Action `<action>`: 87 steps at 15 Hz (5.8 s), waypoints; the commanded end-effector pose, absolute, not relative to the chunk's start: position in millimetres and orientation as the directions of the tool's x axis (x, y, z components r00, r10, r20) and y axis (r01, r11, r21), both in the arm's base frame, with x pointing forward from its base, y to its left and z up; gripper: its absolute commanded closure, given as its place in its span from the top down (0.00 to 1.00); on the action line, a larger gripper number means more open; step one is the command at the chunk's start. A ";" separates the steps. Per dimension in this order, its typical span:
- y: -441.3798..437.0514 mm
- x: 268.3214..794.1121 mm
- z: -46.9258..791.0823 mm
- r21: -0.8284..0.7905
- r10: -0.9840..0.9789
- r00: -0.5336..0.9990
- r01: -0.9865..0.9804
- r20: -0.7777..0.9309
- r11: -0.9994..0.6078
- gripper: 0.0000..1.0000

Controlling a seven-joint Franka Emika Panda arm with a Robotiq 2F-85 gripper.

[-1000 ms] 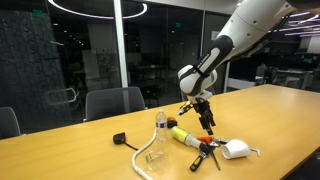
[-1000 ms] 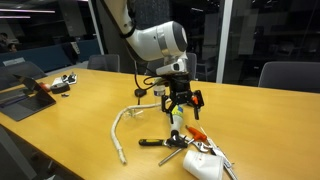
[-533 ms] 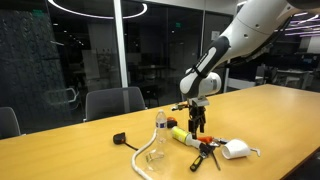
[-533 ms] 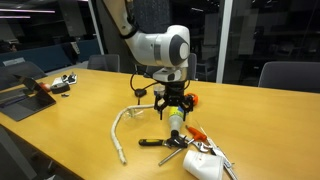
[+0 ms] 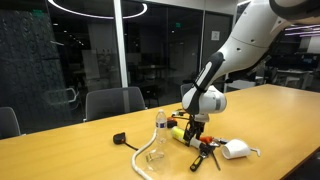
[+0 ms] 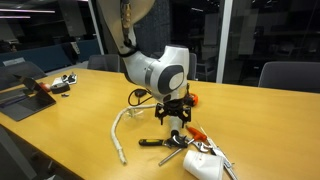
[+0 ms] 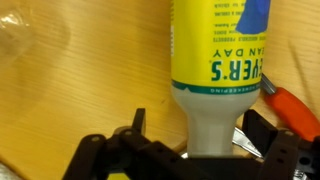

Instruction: Set the yellow bottle upright

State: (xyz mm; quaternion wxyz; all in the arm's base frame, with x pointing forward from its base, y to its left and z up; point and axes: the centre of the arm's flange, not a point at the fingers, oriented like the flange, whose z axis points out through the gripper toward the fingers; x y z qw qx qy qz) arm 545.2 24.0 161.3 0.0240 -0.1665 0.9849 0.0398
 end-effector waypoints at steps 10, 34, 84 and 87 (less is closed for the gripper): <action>20.6 561.4 163.3 0.006 -0.378 -0.923 -0.378 0.070 0.926 0.17; 13.4 614.1 219.3 -0.077 -0.150 -0.482 -0.420 0.863 0.904 0.17; 14.8 536.8 175.6 -0.017 -0.058 -0.196 -0.360 0.979 0.933 0.17; 17.0 542.7 176.1 -0.018 -0.057 -0.189 -0.369 0.980 0.929 0.17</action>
